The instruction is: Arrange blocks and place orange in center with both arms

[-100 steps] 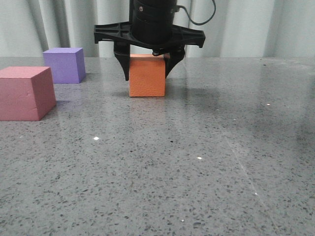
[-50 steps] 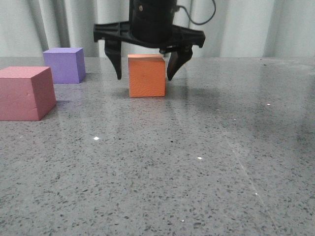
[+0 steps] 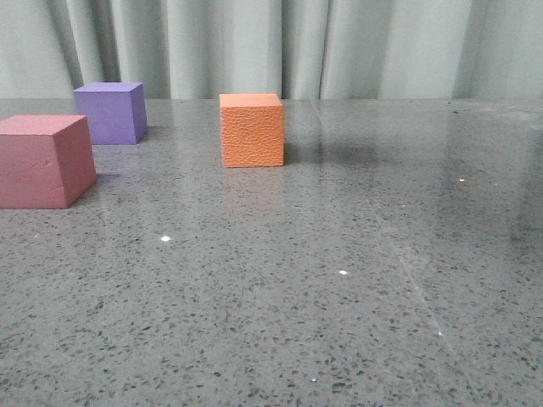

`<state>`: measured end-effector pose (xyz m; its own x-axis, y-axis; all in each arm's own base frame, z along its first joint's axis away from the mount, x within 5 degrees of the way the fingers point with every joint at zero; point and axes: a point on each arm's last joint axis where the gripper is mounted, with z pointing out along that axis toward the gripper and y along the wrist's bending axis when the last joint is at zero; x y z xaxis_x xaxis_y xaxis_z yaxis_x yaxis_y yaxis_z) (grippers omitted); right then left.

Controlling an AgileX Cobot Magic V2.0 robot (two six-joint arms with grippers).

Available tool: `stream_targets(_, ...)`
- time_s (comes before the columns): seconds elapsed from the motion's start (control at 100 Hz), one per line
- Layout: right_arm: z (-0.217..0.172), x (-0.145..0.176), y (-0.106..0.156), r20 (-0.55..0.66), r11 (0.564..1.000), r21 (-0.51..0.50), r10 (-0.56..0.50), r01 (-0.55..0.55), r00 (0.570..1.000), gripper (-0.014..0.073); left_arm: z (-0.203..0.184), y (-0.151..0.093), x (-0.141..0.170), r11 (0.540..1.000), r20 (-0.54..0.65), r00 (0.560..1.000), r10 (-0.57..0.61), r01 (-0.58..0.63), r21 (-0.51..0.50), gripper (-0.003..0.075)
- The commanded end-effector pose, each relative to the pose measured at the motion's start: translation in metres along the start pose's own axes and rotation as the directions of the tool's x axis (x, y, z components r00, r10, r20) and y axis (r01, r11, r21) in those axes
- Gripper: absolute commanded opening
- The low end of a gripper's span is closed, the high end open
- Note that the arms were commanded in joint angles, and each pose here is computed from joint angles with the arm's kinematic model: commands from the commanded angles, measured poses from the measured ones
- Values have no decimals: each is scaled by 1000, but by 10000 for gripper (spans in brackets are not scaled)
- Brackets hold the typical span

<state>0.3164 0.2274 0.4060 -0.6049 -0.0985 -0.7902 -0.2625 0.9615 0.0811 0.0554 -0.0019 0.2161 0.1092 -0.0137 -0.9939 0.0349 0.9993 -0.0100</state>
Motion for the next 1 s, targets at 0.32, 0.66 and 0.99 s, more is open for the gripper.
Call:
stream_targets(0.32, -82, 40, -87, 145, 995, 104, -25, 10, 989, 652, -2, 0, 9, 1000, 57, 998, -8, 8, 6, -19)
stream_targets(0.66, -149, 131, -149, 206, 968, 227, 57, -105, 977, 652, -2, 0, 9, 1000, 57, 998, -8, 8, 6, -19)
stream_targets(0.99, -189, 194, -160, 255, 960, 242, 75, -139, 964, 642, -2, 0, 9, 1000, 57, 998, -8, 8, 6, -19)
